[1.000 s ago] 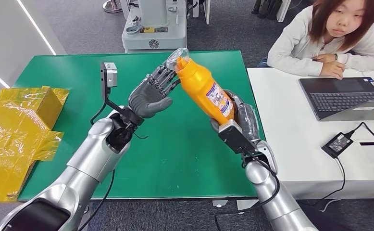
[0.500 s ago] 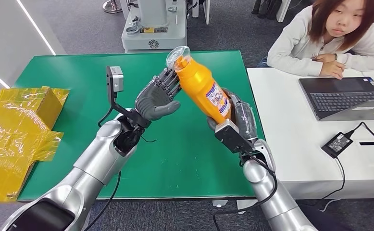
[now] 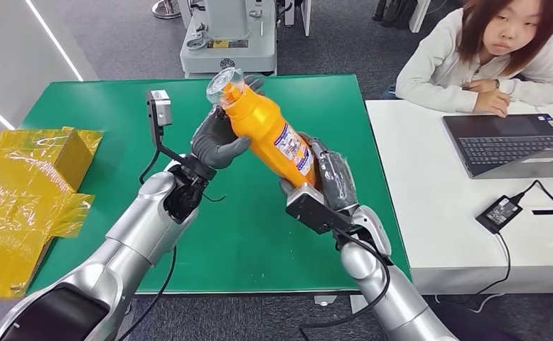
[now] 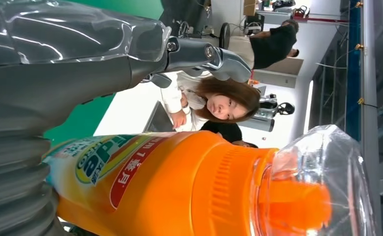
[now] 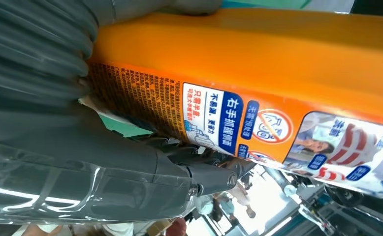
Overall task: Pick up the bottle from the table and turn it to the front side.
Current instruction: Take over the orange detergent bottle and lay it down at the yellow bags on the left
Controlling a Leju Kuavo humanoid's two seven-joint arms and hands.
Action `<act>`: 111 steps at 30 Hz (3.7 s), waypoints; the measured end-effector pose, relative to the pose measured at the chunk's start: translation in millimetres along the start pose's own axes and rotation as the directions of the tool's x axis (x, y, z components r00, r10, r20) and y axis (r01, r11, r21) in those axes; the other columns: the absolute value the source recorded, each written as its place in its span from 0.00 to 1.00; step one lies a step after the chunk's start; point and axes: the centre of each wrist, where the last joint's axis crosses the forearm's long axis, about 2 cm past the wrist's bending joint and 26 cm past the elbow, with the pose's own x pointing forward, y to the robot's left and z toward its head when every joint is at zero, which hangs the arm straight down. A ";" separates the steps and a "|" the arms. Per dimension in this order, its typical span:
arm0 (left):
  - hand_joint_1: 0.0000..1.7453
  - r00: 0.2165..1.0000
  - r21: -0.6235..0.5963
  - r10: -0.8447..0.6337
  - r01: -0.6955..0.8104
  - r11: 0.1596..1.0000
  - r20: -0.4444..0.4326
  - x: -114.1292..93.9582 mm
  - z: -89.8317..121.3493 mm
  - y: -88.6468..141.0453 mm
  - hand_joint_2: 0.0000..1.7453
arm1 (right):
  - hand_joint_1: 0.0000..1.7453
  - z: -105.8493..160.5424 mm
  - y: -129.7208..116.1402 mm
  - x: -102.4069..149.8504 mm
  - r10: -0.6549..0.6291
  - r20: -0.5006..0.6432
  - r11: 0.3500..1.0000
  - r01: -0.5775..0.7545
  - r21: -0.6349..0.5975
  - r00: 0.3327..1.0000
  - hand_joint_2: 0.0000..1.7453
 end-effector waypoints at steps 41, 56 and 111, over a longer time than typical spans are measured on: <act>1.00 0.995 -0.048 0.098 -0.099 0.994 -0.031 -21.8 13.9 -19.8 1.00 | 0.97 21.4 13.0 -19.0 -0.019 -0.075 0.999 0.016 -0.036 0.997 1.00; 1.00 0.849 0.125 -0.529 0.526 0.841 -0.011 -19.3 24.2 -12.2 1.00 | 0.00 41.4 1.5 -5.4 -0.073 -0.019 0.983 0.068 -0.168 0.997 1.00; 1.00 -0.896 -0.863 -0.439 0.272 -0.427 -0.066 -2.1 253.9 170.4 1.00 | 0.00 146.3 11.3 39.6 -0.117 -0.039 0.952 0.101 -0.289 0.992 1.00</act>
